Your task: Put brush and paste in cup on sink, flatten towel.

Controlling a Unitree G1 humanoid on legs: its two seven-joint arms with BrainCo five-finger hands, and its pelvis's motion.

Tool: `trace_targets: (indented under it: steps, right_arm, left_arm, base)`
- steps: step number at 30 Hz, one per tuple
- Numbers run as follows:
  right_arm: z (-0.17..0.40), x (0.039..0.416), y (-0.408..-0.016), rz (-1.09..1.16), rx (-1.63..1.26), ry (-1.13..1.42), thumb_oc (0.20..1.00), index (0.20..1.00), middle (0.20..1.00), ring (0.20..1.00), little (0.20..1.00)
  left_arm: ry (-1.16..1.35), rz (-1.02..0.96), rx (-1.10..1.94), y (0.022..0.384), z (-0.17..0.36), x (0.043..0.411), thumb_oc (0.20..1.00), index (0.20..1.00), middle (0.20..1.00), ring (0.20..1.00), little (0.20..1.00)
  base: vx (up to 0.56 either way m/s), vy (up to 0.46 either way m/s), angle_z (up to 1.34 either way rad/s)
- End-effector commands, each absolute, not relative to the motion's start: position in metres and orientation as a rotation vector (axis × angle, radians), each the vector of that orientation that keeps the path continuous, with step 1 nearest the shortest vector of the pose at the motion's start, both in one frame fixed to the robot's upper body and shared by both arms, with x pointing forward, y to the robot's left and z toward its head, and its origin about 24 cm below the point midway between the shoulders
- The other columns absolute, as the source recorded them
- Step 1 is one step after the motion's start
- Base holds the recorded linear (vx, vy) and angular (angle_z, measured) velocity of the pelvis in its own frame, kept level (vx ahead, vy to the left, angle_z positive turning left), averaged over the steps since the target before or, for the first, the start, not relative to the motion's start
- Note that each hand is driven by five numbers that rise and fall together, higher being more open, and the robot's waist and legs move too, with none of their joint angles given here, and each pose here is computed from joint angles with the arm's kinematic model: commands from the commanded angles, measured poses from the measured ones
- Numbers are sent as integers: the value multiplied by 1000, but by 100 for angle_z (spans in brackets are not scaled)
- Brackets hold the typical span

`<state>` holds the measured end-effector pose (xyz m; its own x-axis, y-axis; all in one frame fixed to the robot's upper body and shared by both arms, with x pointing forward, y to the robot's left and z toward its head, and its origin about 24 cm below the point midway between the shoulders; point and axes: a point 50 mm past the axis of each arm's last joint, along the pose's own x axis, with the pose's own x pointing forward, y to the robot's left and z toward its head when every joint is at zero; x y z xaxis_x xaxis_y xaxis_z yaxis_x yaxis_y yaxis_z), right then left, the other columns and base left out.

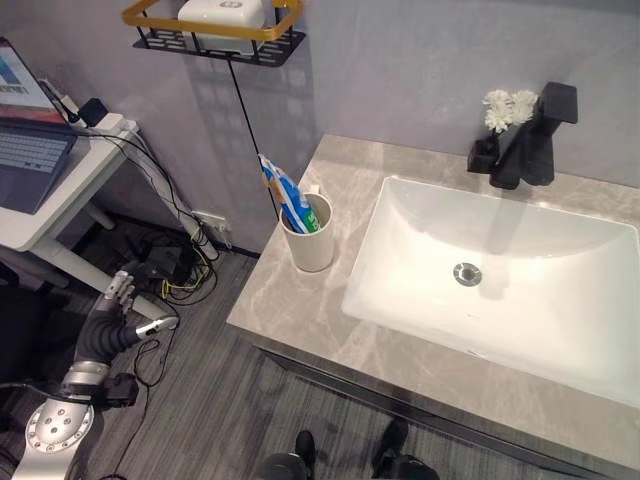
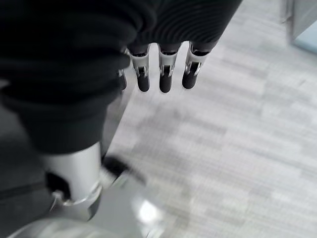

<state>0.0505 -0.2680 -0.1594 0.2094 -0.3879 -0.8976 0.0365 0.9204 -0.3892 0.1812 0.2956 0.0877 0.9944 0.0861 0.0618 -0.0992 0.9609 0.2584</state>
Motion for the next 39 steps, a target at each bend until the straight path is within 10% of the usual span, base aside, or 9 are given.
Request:
trace_targets:
  steps: [1,3,39]
  right_arm:
    - [-157,87,-253,-196,-343,1230,1000,1000,1000,1000,1000]
    - [-158,91,-248,-176,-342,1219,1000,1000,1000,1000,1000]
    - [-151,113,-256,-227,-401,1176,1000,1000,1000,1000,1000]
  left_arm:
    - [-203,41,238,284,116,186,774,774,774,774,774]
    - [-214,30,230,281,117,186,200,200,200,200,200]
    - [-133,-228,133,223,84,216,200,200,200,200,200]
  base:
    - [5,-2,-12]
    - [0,-14,-22]
    - [-22,-46,-8]
